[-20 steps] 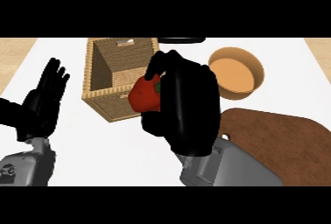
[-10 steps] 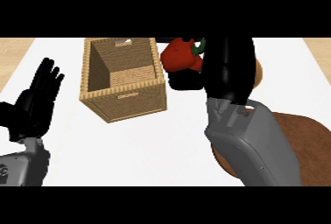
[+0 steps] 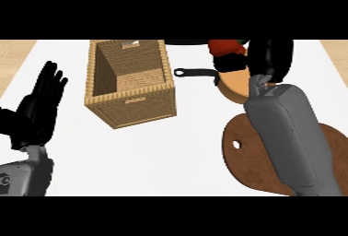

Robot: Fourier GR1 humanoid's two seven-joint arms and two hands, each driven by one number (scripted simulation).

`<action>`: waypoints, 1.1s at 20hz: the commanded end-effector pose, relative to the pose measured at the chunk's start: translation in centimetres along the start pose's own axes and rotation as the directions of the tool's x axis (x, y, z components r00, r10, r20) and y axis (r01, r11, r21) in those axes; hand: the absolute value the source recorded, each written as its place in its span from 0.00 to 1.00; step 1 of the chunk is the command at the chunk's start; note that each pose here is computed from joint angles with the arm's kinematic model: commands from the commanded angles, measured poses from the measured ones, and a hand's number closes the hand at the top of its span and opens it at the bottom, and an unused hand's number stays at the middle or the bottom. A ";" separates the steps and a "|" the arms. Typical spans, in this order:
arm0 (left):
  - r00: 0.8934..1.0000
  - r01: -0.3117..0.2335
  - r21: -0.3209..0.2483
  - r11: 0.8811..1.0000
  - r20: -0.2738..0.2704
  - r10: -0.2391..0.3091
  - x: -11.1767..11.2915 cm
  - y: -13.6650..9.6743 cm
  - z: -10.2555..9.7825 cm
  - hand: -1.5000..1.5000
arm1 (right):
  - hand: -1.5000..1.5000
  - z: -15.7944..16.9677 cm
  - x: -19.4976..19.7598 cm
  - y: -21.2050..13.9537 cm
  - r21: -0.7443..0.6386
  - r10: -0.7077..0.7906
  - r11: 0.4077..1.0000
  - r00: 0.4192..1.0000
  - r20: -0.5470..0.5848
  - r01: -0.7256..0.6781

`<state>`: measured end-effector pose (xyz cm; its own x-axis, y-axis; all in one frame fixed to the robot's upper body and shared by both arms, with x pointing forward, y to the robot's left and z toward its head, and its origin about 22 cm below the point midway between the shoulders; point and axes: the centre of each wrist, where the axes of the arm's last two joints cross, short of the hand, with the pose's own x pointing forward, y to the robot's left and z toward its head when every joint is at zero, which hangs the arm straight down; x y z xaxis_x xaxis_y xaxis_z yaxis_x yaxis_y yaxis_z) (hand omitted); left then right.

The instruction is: Pick the bell pepper from the cutting board and place it in the pot

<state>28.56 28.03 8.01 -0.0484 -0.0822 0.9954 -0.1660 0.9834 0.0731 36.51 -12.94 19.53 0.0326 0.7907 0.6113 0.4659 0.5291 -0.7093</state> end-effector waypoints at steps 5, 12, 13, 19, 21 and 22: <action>1.000 0.004 -0.013 1.000 -0.001 -0.004 0.2 -0.8 0.0 0.50 | 1.00 -3.8 -4.6 2.2 -0.079 0.317 0.945 0.948 -0.022 -0.317; 1.000 -0.009 -0.025 1.000 0.006 0.009 1.0 -0.2 0.7 0.50 | 1.00 -5.5 -10.9 5.1 0.014 0.267 0.964 0.959 -0.095 -0.267; 1.000 -0.013 -0.033 0.999 -0.005 0.013 0.5 -1.4 0.7 0.50 | 1.00 -5.1 -11.1 5.6 0.037 0.198 0.980 0.972 -0.127 -0.194; 1.000 -0.006 -0.046 0.999 0.005 0.006 1.4 -1.6 -0.6 0.50 | 0.00 -6.0 -12.4 6.7 0.179 0.071 0.983 0.982 -0.173 -0.039; 1.000 0.002 -0.030 1.000 0.015 -0.001 0.5 -1.9 -0.4 0.50 | 0.00 -6.5 -13.6 6.0 0.197 -0.017 0.979 0.985 -0.171 0.052; 1.000 -0.013 -0.035 0.999 -0.011 0.012 0.2 -1.1 0.1 0.50 | 0.00 -5.5 -13.7 7.0 0.191 -0.073 0.976 0.980 -0.183 0.108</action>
<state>28.86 26.78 8.68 -0.0530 -0.0818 0.9952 -0.1359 0.9880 0.0739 44.30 -21.47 9.73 0.2092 0.7592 0.6163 0.3169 0.5436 -0.7772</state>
